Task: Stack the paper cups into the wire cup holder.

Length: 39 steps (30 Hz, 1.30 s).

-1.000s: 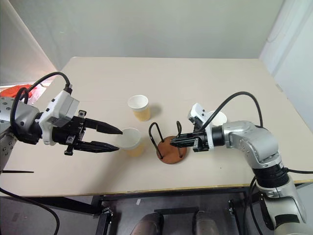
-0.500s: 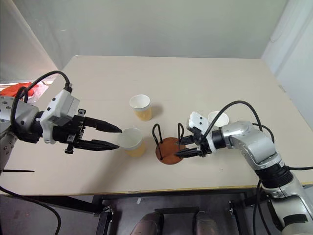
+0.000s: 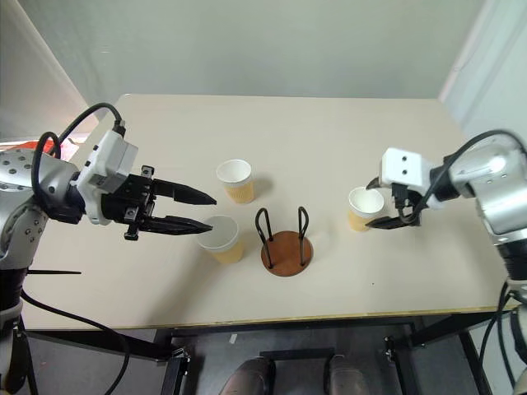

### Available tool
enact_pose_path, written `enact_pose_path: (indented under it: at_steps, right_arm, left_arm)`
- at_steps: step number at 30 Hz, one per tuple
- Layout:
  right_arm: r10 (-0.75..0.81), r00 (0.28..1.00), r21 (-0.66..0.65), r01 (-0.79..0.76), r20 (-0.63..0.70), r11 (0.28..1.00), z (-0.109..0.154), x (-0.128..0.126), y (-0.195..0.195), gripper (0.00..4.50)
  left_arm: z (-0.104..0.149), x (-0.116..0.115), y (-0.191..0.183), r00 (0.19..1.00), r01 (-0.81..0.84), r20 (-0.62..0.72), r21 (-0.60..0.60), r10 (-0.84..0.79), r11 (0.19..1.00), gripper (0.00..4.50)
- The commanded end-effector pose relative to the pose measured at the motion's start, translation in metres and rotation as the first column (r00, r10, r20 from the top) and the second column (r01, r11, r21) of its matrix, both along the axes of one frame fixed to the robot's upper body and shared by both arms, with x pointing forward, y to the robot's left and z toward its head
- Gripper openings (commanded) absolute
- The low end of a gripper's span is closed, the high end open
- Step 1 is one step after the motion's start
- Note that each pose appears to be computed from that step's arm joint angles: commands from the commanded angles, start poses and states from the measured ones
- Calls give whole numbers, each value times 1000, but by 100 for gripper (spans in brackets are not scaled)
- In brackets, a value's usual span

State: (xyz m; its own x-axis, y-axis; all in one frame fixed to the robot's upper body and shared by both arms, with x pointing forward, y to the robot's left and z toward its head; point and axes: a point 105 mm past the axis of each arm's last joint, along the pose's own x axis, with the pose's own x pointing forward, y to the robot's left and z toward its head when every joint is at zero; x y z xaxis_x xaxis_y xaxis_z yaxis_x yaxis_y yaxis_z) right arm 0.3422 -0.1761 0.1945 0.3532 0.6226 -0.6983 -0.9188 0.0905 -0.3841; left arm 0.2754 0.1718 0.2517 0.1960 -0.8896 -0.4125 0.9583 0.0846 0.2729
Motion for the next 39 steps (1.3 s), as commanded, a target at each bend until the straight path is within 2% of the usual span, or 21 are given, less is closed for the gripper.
enact_pose_path:
  at_steps: [1,5,7,11,18,19,22,24,26,28,31,34,39]
  right_arm:
    - [0,1000,-39,1,30,999,0,10,-6,431]
    - [-6,1000,-74,7,21,997,-14,19,-6,431]
    - [-3,1000,-78,4,21,997,-16,21,-5,392]
    - [15,999,-82,-13,28,997,-15,23,-3,271]
    - [62,998,-54,-61,29,997,-2,18,6,18]
    - [80,997,-39,-79,22,996,2,15,8,3]
    - [169,985,37,-171,47,985,32,2,24,3]
    - [245,963,116,-258,117,959,70,-5,43,3]
    - [331,923,137,-360,199,923,102,-13,66,3]
    - [431,874,122,-464,223,877,114,-25,86,3]
    - [550,809,89,-575,206,813,109,-44,108,3]
    - [624,767,76,-638,150,766,91,-59,122,3]
    - [631,768,49,-638,110,769,72,-61,122,3]
  left_arm:
    - [10,0,0,999,-7,53,7,6,1000,239]
    - [10,-3,3,998,-22,52,14,21,1000,239]
    - [11,-4,4,998,-28,52,13,27,1000,239]
    - [10,-5,5,998,-37,51,14,36,999,239]
    - [9,-5,8,997,-58,56,16,57,998,239]
    - [10,-4,10,996,-65,61,18,64,998,239]
    - [13,-3,14,995,-75,64,22,73,997,239]
    - [10,-7,14,997,-61,49,26,59,998,239]
    - [7,-9,13,998,-56,40,29,55,998,239]
    - [5,-8,14,997,-61,40,29,60,998,239]
    - [5,-7,15,997,-67,42,35,66,997,239]
    - [4,-7,14,997,-65,44,40,63,997,239]
    - [3,-9,15,997,-71,43,40,69,997,239]
